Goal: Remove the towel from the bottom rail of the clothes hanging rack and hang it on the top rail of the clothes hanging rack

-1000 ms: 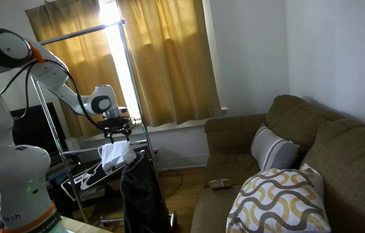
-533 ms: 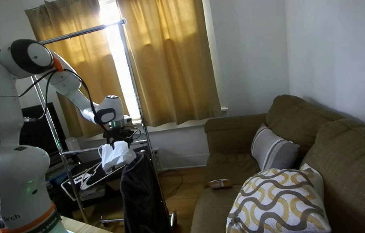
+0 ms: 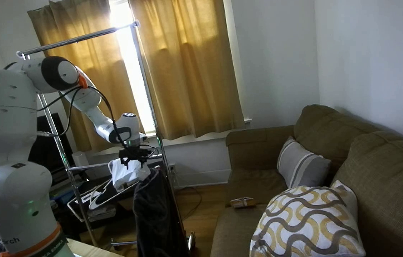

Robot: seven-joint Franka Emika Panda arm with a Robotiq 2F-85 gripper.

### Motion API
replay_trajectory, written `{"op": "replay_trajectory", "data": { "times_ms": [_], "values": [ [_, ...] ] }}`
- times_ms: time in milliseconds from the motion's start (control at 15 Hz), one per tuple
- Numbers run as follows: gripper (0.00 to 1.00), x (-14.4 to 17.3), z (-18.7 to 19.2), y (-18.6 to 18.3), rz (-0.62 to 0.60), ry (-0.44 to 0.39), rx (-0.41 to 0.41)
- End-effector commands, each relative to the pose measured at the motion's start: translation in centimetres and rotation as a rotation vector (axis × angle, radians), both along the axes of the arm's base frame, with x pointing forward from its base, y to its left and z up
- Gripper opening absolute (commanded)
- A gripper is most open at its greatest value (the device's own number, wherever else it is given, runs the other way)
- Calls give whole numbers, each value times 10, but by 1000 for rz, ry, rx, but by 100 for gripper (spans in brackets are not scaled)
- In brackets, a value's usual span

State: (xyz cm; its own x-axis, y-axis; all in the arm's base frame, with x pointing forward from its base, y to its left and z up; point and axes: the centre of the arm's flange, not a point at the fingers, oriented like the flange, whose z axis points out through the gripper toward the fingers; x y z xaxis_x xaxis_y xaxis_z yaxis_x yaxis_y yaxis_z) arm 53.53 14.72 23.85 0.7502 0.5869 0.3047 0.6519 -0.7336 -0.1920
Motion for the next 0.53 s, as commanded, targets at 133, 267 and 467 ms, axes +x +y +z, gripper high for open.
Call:
{"op": "replay_trajectory", "data": {
  "times_ms": [133,267,467],
  "values": [
    [37,14,-23,1,34,-2,40],
    [23,16,-26,-1,41,-1,47],
    [1,18,-27,-2,43,1,52]
  ]
}}
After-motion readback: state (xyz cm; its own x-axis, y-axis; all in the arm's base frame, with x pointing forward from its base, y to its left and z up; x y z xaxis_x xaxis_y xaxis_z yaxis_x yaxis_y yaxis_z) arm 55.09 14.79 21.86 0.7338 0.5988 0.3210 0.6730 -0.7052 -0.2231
